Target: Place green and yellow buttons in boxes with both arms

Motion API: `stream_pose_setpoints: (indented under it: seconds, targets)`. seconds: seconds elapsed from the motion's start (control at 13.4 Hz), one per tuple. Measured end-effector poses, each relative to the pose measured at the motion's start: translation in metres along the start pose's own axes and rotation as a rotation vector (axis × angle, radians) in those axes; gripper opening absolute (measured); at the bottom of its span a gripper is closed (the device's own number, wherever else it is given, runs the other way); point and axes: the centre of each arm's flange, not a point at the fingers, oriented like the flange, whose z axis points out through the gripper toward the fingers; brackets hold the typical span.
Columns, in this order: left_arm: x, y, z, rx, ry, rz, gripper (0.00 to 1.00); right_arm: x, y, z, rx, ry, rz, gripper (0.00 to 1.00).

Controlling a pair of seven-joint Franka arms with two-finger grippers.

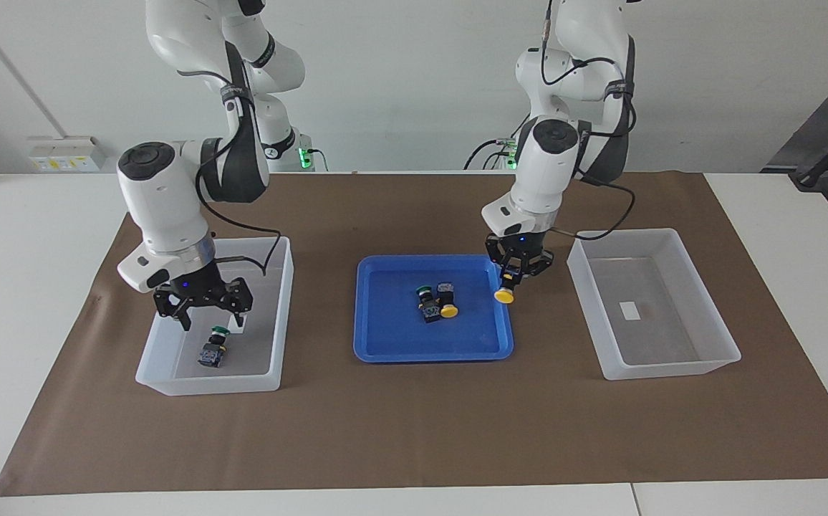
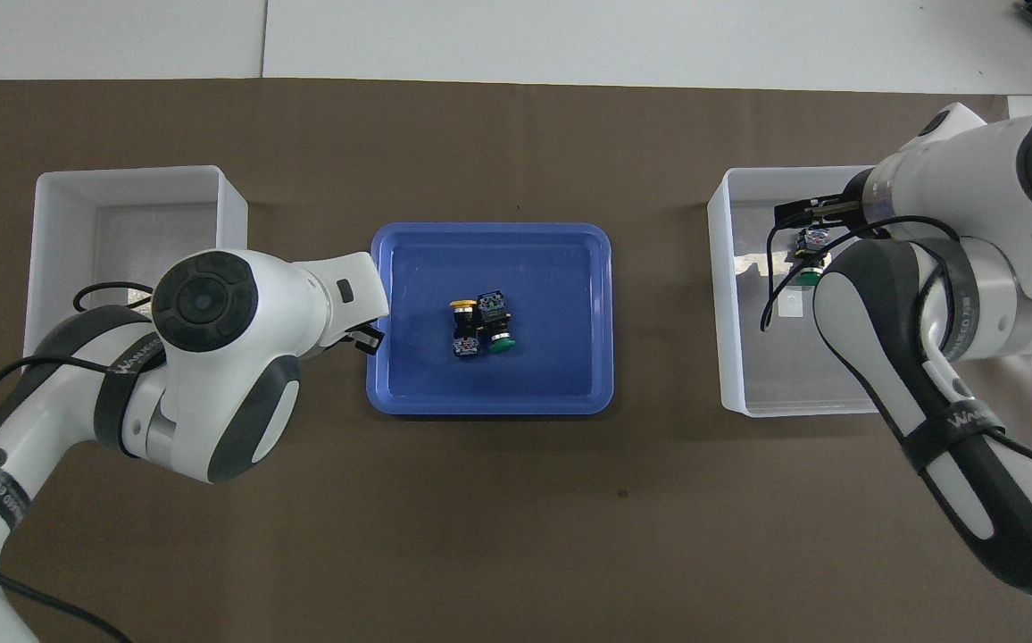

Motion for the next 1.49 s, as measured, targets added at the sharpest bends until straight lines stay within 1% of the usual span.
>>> stream_pose_setpoints:
  seconds: [0.15, 0.3, 0.52, 0.74, 0.82, 0.97, 1.12, 1.19, 1.34, 1.49]
  targets:
    - [-0.001, -0.041, -0.023, 0.013, 0.003, 0.014, 0.33, 0.003, -0.048, -0.008, 0.055, 0.007, -0.039, 1.00]
    - [-0.006, -0.091, -0.036, 0.030, 0.019, 0.022, 0.33, 0.001, -0.100, -0.010, 0.114, 0.016, -0.038, 1.00]
    - [-0.019, -0.158, -0.052, 0.059, 0.041, 0.019, 0.33, -0.007, -0.177, -0.008, 0.159, 0.047, -0.023, 1.00]
    - [-0.037, -0.201, -0.055, 0.073, 0.040, 0.010, 0.33, -0.035, -0.265, 0.014, 0.212, 0.097, -0.003, 1.00]
    - [-0.045, -0.217, -0.054, 0.078, 0.037, -0.015, 0.33, -0.047, -0.285, 0.024, 0.222, 0.100, -0.013, 1.00]
    - [-0.065, -0.255, -0.054, 0.094, 0.044, -0.078, 0.33, -0.064, -0.303, 0.042, 0.222, 0.080, -0.038, 1.00]
    - [-0.078, -0.277, -0.051, 0.104, 0.047, -0.120, 0.33, -0.080, -0.316, 0.057, 0.216, 0.050, -0.064, 1.00]
    - [-0.082, -0.284, -0.050, 0.108, 0.050, -0.141, 0.33, -0.088, -0.326, 0.067, 0.216, 0.045, -0.079, 1.00]
    - [-0.086, -0.295, -0.046, 0.120, 0.070, -0.195, 0.33, -0.099, -0.339, 0.093, 0.222, 0.057, -0.096, 1.00]
    - [-0.088, -0.298, -0.037, 0.128, 0.087, -0.240, 0.33, -0.104, -0.341, 0.119, 0.215, 0.048, -0.098, 1.00]
